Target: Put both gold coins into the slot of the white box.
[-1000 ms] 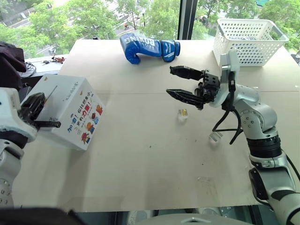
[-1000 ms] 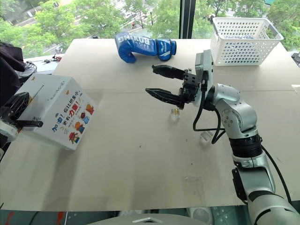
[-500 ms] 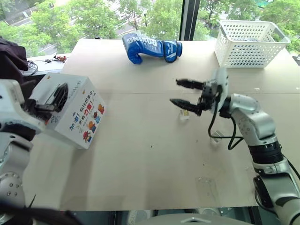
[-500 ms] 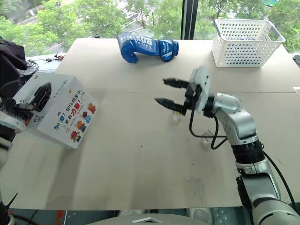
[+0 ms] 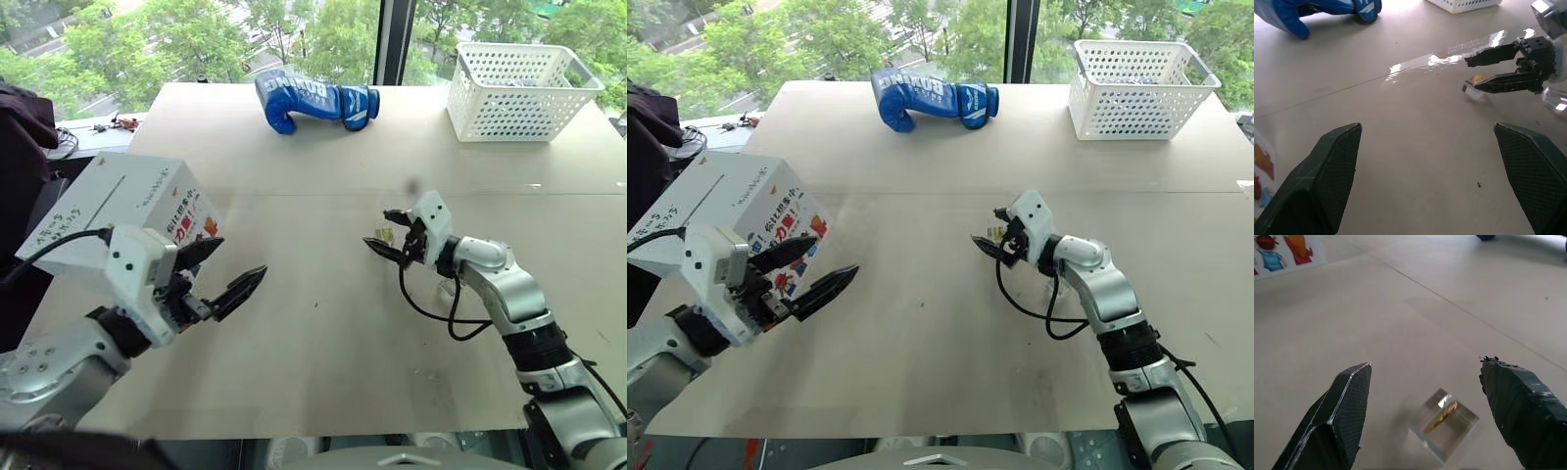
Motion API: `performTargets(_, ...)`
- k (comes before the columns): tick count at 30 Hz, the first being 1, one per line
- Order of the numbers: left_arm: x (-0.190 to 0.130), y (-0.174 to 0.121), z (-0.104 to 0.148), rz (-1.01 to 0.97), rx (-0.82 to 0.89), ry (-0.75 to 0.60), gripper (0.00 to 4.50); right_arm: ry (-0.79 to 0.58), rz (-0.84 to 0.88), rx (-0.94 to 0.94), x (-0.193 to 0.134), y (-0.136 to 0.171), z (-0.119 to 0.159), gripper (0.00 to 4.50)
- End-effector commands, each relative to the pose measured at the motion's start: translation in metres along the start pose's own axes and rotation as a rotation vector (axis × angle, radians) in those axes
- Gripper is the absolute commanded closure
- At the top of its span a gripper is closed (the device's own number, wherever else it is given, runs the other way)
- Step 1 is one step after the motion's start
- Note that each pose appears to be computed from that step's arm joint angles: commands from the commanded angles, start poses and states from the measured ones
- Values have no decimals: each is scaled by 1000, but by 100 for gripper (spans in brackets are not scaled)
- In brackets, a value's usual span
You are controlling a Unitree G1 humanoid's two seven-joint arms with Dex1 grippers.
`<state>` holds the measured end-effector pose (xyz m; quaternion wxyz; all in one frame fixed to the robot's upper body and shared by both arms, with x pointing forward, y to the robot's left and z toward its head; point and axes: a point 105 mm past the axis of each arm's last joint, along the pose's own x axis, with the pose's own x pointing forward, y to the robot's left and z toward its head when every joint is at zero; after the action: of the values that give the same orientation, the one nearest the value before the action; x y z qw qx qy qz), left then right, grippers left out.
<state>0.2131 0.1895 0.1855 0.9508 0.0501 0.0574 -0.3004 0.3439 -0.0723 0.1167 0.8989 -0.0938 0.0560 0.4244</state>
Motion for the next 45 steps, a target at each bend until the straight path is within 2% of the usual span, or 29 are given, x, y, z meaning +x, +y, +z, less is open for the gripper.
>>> performTargets(1, 3, -6, 4, -26, 30, -26, 10, -48, -47, -1, -3, -2, 13, 65)
performTargets(7, 3, -5, 1, -34, 29, -20, 10, -45, -60, 4, -6, 3, 10, 65)
performTargets(8, 3, -5, 1, -34, 29, -19, 0, -46, -62, 5, -6, 3, 10, 119)
performTargets(10, 2, -4, 1, -33, 29, -18, 0, -51, -64, 7, -7, 4, 10, 191)
performTargets(11, 2, -4, 0, -33, 28, -18, 0, -51, -65, 8, -7, 4, 10, 249)
performTargets(12, 2, -4, 0, -32, 28, -18, 0, -51, -66, 8, -7, 4, 10, 289)
performTargets(14, 2, -4, 0, -31, 26, -16, 0, -48, -63, 8, -6, 5, 9, 406)
performTargets(15, 2, -4, -1, -31, 25, -15, 0, -46, -61, 8, -6, 5, 8, 447)
performTargets(20, 0, -6, -3, -32, 10, -13, 0, -51, -46, 19, -6, 7, 9, 447)
performTargets(24, 3, -9, -3, -46, -26, -43, 0, -121, -36, 131, -6, 8, 21, 447)
performTargets(28, 14, -19, 18, -117, -259, -253, 0, -324, 79, 407, -7, 20, 62, 447)
performTargets(32, 25, -15, 50, -188, -593, -583, 0, -487, 262, 593, -7, 40, 107, 447)
performTargets(33, 29, -14, 55, -203, -641, -632, 0, -524, 305, 629, -8, 43, 117, 447)
performTargets(37, 43, -15, 72, -282, -768, -762, 0, -633, 478, 747, -13, 58, 150, 447)
performTargets(42, 53, -26, 80, -377, -818, -788, 0, -701, 597, 825, -19, 68, 171, 447)
performTargets(45, 58, -34, 80, -424, -835, -777, 131, -706, 650, 839, -22, 75, 178, 450)
